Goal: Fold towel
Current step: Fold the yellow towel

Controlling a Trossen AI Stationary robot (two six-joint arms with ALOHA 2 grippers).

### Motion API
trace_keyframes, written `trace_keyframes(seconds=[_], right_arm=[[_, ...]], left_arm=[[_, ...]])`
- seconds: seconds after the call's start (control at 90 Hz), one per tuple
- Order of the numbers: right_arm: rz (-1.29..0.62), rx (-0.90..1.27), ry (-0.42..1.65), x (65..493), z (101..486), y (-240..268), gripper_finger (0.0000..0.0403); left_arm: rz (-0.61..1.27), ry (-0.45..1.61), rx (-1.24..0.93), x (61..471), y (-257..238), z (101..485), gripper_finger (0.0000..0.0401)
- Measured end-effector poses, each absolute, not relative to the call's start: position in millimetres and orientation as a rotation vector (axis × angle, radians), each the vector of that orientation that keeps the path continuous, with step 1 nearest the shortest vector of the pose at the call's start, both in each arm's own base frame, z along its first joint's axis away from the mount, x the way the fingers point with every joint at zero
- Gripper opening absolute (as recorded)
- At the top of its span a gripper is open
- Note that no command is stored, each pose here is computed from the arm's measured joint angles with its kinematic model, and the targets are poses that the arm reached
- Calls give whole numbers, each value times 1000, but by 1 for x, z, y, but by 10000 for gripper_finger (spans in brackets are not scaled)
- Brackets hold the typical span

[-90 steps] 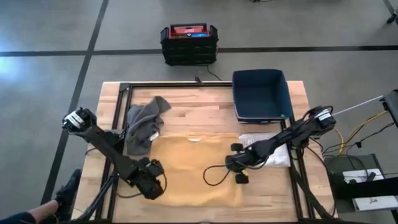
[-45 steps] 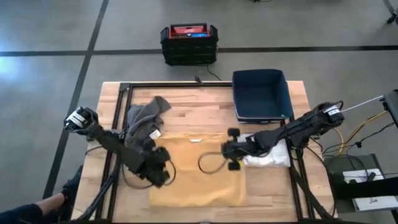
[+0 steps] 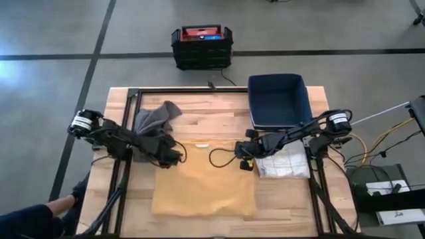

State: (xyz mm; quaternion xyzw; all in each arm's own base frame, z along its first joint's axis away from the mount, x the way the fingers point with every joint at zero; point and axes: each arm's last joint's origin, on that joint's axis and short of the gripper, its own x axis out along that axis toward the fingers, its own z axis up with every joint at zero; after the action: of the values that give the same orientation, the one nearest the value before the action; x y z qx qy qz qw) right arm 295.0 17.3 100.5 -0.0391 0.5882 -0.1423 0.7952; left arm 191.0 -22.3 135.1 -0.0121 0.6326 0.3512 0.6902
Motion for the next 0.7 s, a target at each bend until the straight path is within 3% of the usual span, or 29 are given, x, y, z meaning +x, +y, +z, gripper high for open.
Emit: trace_keyframes(seconds=[0.222,0.389,0.7], right_arm=[[-284,-150,1269,299,116,16,2],[-210,-112,1132,308,169,23,2],[17,-132,1060,306,194,43,2]], left_arm=[[733,1369,-135,187,-24,155,40],[632,1183,-245,197,-32,197,37],[461,852,-217,205,-35,244,35]])
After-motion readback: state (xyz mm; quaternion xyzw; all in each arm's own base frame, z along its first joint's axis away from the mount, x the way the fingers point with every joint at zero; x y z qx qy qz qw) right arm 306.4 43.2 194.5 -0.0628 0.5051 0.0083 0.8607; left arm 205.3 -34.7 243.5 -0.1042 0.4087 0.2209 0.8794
